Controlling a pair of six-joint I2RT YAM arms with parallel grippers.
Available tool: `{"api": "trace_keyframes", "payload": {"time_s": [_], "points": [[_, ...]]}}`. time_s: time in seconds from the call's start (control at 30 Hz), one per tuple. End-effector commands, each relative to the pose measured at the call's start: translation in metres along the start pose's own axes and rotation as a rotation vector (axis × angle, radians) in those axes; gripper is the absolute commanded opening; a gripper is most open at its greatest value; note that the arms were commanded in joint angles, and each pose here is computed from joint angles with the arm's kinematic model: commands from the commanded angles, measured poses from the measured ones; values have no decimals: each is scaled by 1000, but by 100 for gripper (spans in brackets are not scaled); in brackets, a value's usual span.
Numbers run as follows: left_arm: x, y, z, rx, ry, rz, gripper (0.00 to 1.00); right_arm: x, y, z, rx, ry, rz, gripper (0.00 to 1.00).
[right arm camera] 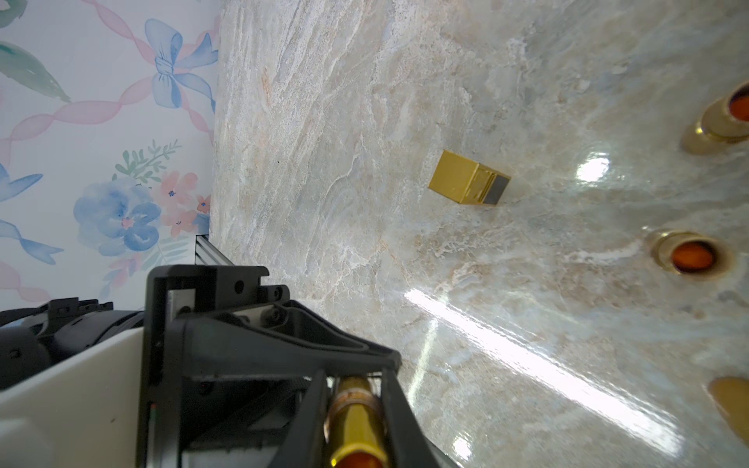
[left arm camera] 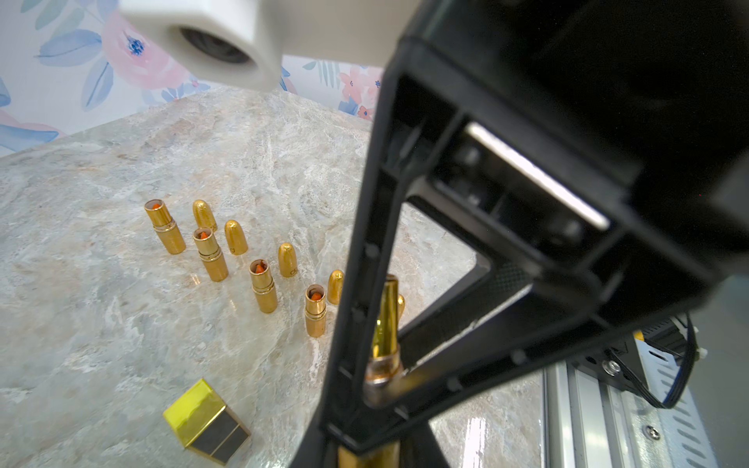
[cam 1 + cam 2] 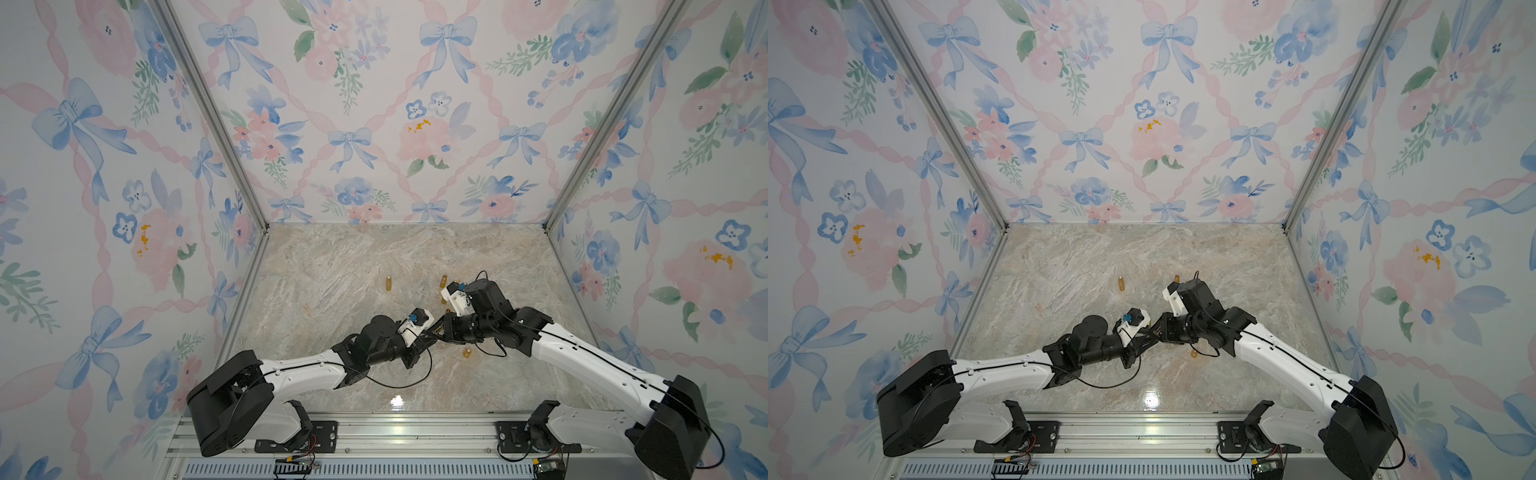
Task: Open the lipstick cap
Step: Place the lipstick at the center of the board.
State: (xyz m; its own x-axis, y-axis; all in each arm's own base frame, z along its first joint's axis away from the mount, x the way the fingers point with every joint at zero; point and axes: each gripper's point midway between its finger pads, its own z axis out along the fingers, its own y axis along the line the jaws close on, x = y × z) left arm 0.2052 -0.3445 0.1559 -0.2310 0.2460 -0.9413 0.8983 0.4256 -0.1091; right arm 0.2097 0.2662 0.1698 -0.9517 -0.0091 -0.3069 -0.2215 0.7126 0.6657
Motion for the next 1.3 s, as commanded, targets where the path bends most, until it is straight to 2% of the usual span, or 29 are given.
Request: {"api": "trace_keyframes", "payload": {"time_s": [0.0,0.13,0.23,0.4,0.6,0.77,1.0,1.27], "points": [[-16,-1,1,-3,-42,30,0,-1,-4,-3,25,-6,-12,20],[-16,0,1,-9,-43,31,2,-3,-5,-10,51,-20,-29,18],[-16,0,1,-10,-43,31,24,-7,-7,-18,87,-42,-41,18],[-10,0,-4,-17,-36,22,52,-10,-25,-36,216,-70,-69,18],[4,2,-13,-37,-22,2,71,-3,-56,-44,364,-68,-115,18],[11,3,-17,-44,-11,-26,85,7,-74,-32,400,-58,-127,18],[24,2,-19,-54,16,-43,97,19,-101,-12,511,-49,-177,18],[31,5,-17,-80,35,-46,98,21,-113,11,555,-66,-245,17]]}}
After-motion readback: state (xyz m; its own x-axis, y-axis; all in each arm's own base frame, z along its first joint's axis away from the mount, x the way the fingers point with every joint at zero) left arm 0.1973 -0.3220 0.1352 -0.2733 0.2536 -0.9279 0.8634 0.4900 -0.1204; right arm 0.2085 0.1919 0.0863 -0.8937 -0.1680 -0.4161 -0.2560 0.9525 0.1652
